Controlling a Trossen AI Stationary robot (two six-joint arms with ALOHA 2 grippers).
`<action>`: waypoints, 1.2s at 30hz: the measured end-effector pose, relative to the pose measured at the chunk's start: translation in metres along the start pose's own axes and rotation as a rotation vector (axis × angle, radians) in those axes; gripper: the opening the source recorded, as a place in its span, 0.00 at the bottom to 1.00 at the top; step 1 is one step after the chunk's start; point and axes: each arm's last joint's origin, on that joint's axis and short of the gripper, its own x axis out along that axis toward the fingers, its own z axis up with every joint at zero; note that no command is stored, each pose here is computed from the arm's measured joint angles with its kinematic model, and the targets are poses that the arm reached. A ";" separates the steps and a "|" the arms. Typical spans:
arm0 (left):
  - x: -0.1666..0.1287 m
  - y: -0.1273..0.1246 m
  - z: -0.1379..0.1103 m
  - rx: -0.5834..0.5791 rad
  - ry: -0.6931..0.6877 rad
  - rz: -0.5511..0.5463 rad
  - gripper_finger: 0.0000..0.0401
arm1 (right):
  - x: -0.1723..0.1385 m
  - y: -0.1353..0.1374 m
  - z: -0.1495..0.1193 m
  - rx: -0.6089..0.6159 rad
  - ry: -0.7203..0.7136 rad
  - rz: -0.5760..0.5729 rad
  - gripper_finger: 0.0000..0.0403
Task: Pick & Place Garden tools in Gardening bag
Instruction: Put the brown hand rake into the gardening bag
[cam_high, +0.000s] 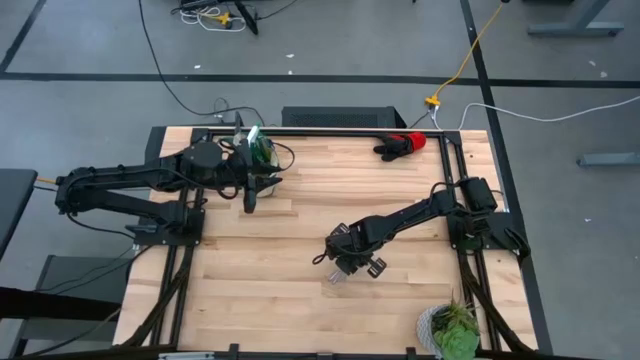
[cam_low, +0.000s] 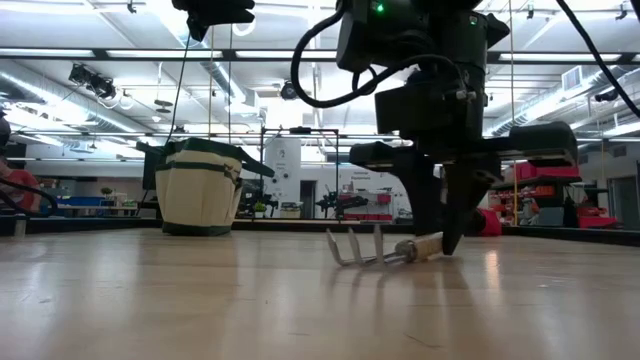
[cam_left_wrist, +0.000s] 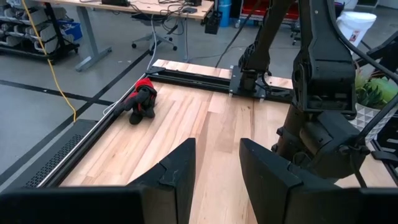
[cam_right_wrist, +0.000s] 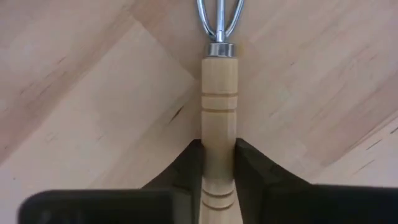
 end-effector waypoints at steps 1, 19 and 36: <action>0.000 0.000 0.000 0.000 0.000 0.000 0.33 | 0.000 0.000 0.000 0.000 0.000 0.000 0.15; 0.000 0.000 0.001 -0.002 -0.013 -0.001 0.33 | -0.046 0.000 0.001 0.165 -0.145 -0.063 0.13; 0.000 0.000 0.003 -0.003 -0.033 -0.003 0.33 | -0.168 -0.009 -0.045 0.631 -0.529 -0.205 0.13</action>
